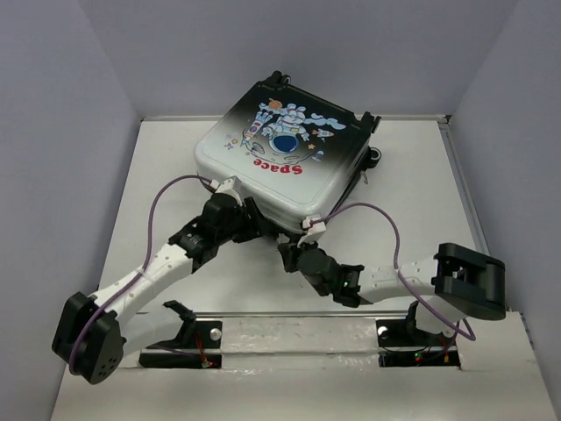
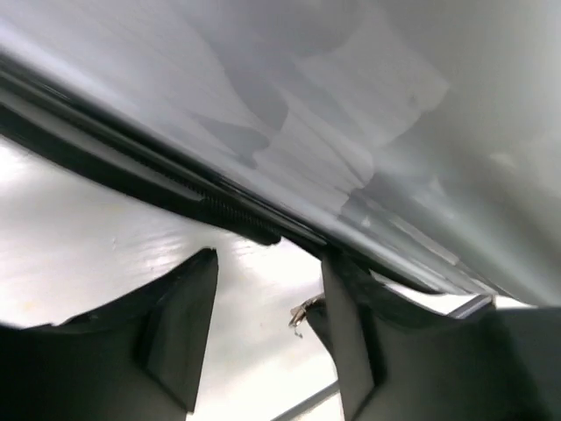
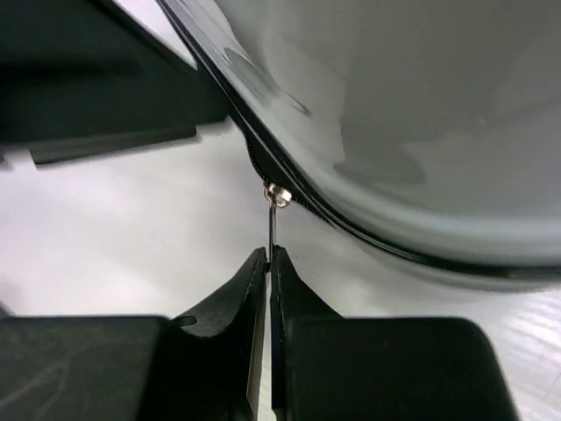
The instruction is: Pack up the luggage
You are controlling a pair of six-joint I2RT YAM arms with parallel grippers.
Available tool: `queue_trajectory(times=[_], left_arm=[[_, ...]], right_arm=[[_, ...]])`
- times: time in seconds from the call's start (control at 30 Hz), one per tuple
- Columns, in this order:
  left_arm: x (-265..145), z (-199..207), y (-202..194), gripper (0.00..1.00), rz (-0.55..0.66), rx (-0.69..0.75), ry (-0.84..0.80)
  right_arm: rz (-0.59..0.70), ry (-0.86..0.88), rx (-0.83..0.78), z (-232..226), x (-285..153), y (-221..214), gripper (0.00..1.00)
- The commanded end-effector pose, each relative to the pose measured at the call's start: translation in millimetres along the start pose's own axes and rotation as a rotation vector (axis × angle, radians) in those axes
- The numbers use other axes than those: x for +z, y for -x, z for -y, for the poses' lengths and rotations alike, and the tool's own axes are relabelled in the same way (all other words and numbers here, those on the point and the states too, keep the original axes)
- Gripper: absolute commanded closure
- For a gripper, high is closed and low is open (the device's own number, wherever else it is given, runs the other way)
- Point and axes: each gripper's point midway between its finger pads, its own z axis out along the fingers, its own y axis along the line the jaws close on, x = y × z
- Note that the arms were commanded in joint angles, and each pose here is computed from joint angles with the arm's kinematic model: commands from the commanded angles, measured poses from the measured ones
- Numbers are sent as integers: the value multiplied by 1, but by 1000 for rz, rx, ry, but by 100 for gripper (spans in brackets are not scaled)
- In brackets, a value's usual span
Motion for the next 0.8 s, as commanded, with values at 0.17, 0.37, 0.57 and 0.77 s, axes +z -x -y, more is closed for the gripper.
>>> queue_trajectory(times=[0.17,0.37,0.57,0.77], left_arm=[[-133,21,182,15,472,120,-21],[-119,-18,272,15,546,-13,30],[-67,-63,331,21,512,-142,59],[7,-109,347,25,367,-210,73]], right_arm=[[-176,22,105,19,-55,-25,25],[-170,-153,167,85,-76,-8,93],[-30,-369,265,180,-62,56,93],[63,-394,352,240,-30,125,93]])
